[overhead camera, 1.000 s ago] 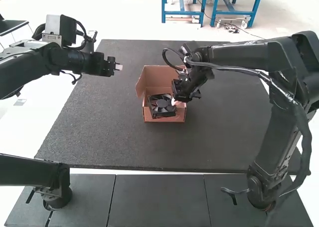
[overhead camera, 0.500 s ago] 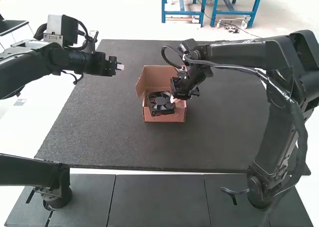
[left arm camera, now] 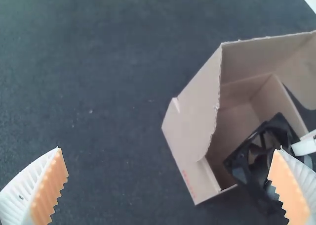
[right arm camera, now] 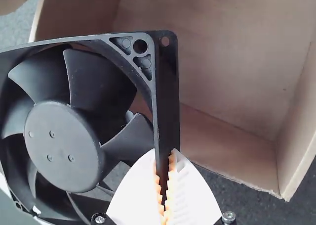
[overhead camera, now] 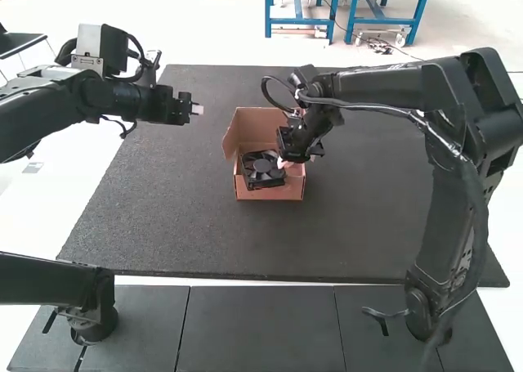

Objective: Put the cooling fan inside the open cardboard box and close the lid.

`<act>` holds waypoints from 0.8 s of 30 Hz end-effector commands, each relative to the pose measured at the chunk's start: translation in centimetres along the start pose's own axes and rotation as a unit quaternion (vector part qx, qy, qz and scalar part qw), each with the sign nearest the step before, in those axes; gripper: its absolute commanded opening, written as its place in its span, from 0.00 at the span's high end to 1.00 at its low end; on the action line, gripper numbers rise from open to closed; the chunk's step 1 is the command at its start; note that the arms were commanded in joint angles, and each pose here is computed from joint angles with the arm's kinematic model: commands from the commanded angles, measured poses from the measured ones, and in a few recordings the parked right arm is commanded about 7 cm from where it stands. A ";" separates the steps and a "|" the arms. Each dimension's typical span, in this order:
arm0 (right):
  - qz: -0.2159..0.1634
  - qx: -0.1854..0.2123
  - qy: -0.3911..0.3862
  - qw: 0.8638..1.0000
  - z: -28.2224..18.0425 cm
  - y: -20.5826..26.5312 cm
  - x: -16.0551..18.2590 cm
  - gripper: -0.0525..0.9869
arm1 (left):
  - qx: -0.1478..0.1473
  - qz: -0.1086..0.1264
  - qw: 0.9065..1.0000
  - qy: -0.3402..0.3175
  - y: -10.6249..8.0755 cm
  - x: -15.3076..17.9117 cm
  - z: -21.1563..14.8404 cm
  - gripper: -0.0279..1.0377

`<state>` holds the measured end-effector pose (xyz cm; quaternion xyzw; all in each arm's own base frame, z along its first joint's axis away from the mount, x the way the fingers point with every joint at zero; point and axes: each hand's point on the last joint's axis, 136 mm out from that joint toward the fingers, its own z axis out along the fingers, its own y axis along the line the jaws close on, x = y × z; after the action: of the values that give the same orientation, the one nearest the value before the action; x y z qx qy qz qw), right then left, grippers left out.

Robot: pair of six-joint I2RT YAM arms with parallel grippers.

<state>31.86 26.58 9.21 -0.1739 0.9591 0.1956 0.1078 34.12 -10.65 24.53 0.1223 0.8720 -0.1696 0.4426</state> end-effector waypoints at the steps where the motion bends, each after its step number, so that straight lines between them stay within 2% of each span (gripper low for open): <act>1: 0.002 -0.002 -0.031 1.000 -1.3 -0.3 -2.3 0.97 | 0.007 0.003 1.000 -0.023 -0.6 -1.2 -1.1 0.07; 7: 0.014 0.005 -0.037 0.999 -1.4 -1.5 -3.1 0.97 | 0.007 0.003 1.000 -0.023 -0.7 -1.1 -1.1 0.07; 24: 0.017 0.007 -0.035 0.999 -0.6 -1.7 -4.0 0.97 | 0.009 0.004 1.000 -0.027 -0.8 -1.4 -1.1 0.07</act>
<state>34.78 25.53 9.07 -0.1496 0.9633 0.1875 0.1202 34.21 -10.67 24.66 0.1199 0.8708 -0.1710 0.4451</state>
